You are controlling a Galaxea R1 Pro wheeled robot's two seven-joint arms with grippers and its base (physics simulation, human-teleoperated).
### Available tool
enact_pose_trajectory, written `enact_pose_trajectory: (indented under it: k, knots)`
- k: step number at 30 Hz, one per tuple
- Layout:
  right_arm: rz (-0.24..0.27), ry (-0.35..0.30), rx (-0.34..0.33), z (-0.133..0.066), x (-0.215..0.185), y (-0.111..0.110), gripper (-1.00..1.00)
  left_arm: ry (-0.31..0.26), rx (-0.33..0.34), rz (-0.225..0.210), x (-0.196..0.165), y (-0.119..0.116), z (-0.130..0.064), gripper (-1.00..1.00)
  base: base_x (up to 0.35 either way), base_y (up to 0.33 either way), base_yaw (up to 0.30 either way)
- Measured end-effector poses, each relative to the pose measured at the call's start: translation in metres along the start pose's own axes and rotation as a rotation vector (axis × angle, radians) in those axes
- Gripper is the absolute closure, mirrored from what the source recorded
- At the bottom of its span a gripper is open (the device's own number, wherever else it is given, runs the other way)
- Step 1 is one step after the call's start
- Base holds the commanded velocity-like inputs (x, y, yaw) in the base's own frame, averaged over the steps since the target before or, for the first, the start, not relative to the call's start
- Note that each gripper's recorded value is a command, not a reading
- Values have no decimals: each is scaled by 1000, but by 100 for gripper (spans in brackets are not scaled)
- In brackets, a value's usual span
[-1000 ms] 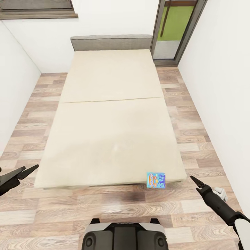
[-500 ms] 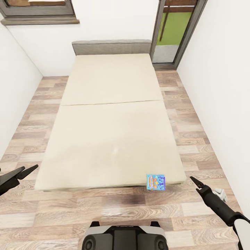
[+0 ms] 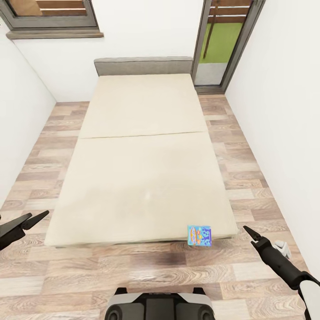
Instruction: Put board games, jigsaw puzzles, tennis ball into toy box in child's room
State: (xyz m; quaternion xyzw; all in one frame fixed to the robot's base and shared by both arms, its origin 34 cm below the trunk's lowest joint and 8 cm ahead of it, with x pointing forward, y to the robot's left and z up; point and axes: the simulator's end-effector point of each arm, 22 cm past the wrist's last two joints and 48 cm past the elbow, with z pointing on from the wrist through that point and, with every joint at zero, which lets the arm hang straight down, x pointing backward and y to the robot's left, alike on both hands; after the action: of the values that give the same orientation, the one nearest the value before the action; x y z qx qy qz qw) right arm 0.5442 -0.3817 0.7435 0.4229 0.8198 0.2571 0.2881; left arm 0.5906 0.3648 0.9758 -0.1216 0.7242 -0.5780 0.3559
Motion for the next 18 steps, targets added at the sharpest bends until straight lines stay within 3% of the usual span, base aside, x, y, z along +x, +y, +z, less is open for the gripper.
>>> enact_pose_trajectory:
  k: [18]
  knots:
    - [-7,-13,-24,-4,-6,13,-100,-9,18,22,-6,-13,-1,-100,0,0,0]
